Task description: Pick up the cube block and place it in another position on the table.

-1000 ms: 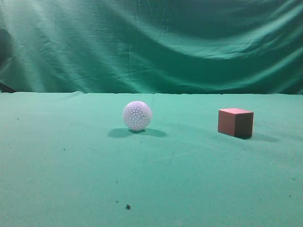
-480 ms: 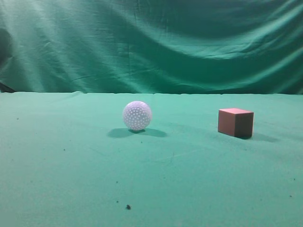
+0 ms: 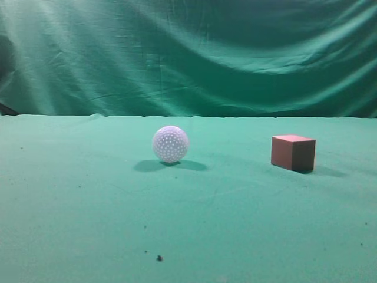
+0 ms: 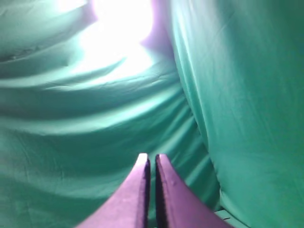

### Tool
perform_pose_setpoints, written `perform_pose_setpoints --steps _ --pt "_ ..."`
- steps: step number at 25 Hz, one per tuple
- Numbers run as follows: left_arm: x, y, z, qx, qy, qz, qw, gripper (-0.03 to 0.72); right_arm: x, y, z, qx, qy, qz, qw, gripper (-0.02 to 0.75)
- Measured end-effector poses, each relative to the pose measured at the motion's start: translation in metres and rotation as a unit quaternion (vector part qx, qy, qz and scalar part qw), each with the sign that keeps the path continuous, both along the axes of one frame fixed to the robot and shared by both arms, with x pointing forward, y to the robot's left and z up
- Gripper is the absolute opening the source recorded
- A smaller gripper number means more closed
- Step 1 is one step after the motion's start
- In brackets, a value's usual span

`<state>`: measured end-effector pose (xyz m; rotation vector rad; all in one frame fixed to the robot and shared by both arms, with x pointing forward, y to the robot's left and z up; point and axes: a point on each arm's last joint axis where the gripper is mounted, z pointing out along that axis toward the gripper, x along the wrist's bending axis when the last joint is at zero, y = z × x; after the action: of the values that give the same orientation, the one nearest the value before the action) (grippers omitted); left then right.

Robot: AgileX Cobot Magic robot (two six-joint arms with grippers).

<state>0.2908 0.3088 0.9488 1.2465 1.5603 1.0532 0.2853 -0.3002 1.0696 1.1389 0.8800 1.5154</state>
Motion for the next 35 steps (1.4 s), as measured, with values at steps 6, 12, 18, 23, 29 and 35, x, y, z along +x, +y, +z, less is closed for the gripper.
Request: perform_pose_setpoints --steps 6,12,18,23,29,35 --pt "0.000 0.000 0.000 0.000 0.000 0.000 1.000 0.262 0.032 0.015 0.020 -0.019 0.254 0.081 0.964 0.000" --pt "0.000 0.000 0.000 0.000 0.000 0.000 1.000 0.262 0.056 0.020 -0.003 -0.011 0.390 0.111 0.914 0.000" --pt "0.000 0.000 0.000 0.000 0.000 0.000 1.000 0.262 0.074 0.029 -0.002 -0.122 0.446 0.179 0.868 0.000" --pt "0.000 0.000 0.000 0.000 0.000 0.000 1.000 0.262 0.094 0.058 0.005 -0.172 0.480 0.291 0.810 0.000" --pt "0.000 0.000 0.000 0.000 0.000 0.000 1.000 0.262 0.132 0.100 -0.019 -0.219 0.569 0.327 0.722 0.000" --pt "0.000 0.000 0.000 0.000 0.000 0.000 1.000 0.262 0.171 0.133 -0.048 -0.273 0.645 0.296 0.650 0.047"
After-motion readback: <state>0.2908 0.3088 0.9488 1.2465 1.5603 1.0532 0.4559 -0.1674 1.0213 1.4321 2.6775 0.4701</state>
